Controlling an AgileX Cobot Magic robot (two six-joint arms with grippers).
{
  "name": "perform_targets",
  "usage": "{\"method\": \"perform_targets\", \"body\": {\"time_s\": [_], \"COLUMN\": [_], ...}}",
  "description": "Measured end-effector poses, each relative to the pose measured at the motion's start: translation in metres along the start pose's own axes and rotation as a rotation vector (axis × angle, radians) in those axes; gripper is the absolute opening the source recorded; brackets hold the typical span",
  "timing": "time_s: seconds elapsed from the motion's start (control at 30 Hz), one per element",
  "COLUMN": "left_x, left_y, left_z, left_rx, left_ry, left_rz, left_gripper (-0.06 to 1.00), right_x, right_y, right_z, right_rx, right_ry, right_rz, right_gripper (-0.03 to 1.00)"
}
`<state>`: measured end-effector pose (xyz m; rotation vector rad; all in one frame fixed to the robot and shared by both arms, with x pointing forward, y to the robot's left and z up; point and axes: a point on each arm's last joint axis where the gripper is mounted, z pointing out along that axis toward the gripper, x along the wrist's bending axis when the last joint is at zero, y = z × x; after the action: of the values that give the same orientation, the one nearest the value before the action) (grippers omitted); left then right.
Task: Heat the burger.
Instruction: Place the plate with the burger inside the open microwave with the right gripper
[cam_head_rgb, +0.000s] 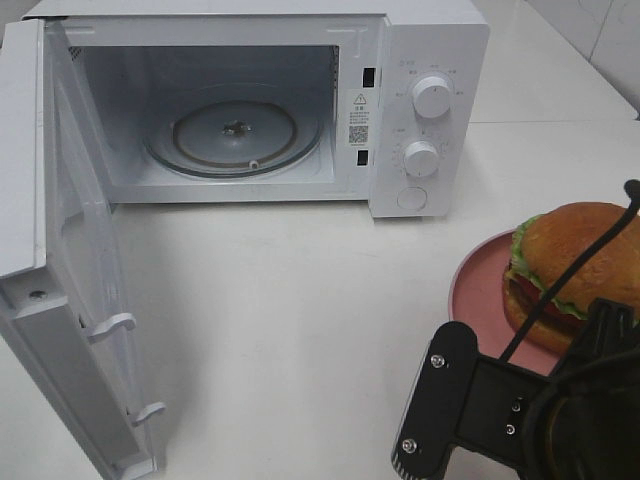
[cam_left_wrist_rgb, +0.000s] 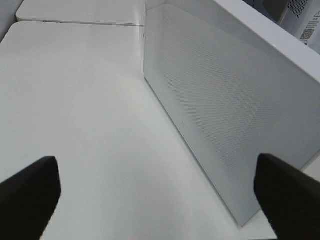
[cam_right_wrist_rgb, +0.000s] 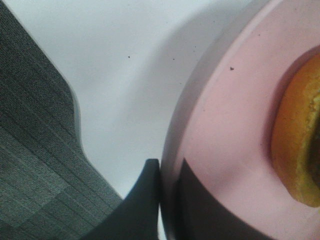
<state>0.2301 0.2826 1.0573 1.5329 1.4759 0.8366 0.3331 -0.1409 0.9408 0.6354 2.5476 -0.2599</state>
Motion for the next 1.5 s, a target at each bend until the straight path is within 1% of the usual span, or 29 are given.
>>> {"method": "perform_targets", "body": {"time_s": [0.07, 0.1, 0.13, 0.2, 0.23, 0.37, 0.5, 0.53, 0.57, 0.7, 0.73, 0.8, 0.87, 1.07, 1.2, 1.47, 1.5], "left_x": [0.0, 0.0, 0.0, 0.0, 0.0, 0.0, 0.0, 0.0, 0.0, 0.0, 0.0, 0.0, 0.0, 0.0, 0.0, 0.0, 0.0], "left_y": [0.0, 0.0, 0.0, 0.0, 0.0, 0.0, 0.0, 0.0, 0.0, 0.0, 0.0, 0.0, 0.0, 0.0, 0.0, 0.0, 0.0], "left_z": [0.0, 0.0, 0.0, 0.0, 0.0, 0.0, 0.0, 0.0, 0.0, 0.0, 0.0, 0.0, 0.0, 0.0, 0.0, 0.0, 0.0], "left_rx": [0.0, 0.0, 0.0, 0.0, 0.0, 0.0, 0.0, 0.0, 0.0, 0.0, 0.0, 0.0, 0.0, 0.0, 0.0, 0.0, 0.0], "left_ry": [0.0, 0.0, 0.0, 0.0, 0.0, 0.0, 0.0, 0.0, 0.0, 0.0, 0.0, 0.0, 0.0, 0.0, 0.0, 0.0, 0.0], "left_rz": [0.0, 0.0, 0.0, 0.0, 0.0, 0.0, 0.0, 0.0, 0.0, 0.0, 0.0, 0.0, 0.0, 0.0, 0.0, 0.0, 0.0], "left_gripper": [0.97, 0.97, 0.97, 0.97, 0.97, 0.97, 0.97, 0.97, 0.97, 0.97, 0.97, 0.97, 0.97, 0.97, 0.97, 0.97, 0.97], "right_x": [0.002, 0.002, 0.004, 0.004, 0.005, 0.005, 0.005, 0.005, 0.005, 0.006, 0.007, 0.007, 0.007, 0.007, 0.009, 0.011, 0.011], "right_y": [0.0, 0.0, 0.001, 0.001, 0.003, 0.005, 0.011, 0.011, 0.013, 0.016, 0.018, 0.019, 0.022, 0.024, 0.027, 0.03, 0.03], "right_z": [-0.002, -0.002, -0.003, -0.003, -0.003, -0.003, -0.004, -0.004, -0.004, -0.005, -0.005, -0.005, -0.006, -0.007, -0.008, -0.008, -0.008], "right_rx": [-0.013, -0.013, -0.023, -0.029, -0.046, -0.072, -0.136, -0.136, -0.163, -0.195, -0.215, -0.224, -0.26, -0.285, -0.33, -0.364, -0.37], "right_ry": [-0.007, -0.007, -0.01, -0.012, -0.01, -0.013, -0.023, -0.023, -0.025, -0.023, -0.022, -0.023, -0.037, -0.052, -0.039, -0.033, -0.044], "right_rz": [-0.049, -0.049, -0.084, -0.101, -0.133, -0.174, -0.245, -0.245, -0.281, -0.331, -0.365, -0.377, -0.423, -0.458, -0.498, -0.537, -0.568], "right_gripper": [0.03, 0.03, 0.03, 0.03, 0.03, 0.03, 0.03, 0.03, 0.04, 0.04, 0.04, 0.04, 0.04, 0.04, 0.04, 0.04, 0.04]}}
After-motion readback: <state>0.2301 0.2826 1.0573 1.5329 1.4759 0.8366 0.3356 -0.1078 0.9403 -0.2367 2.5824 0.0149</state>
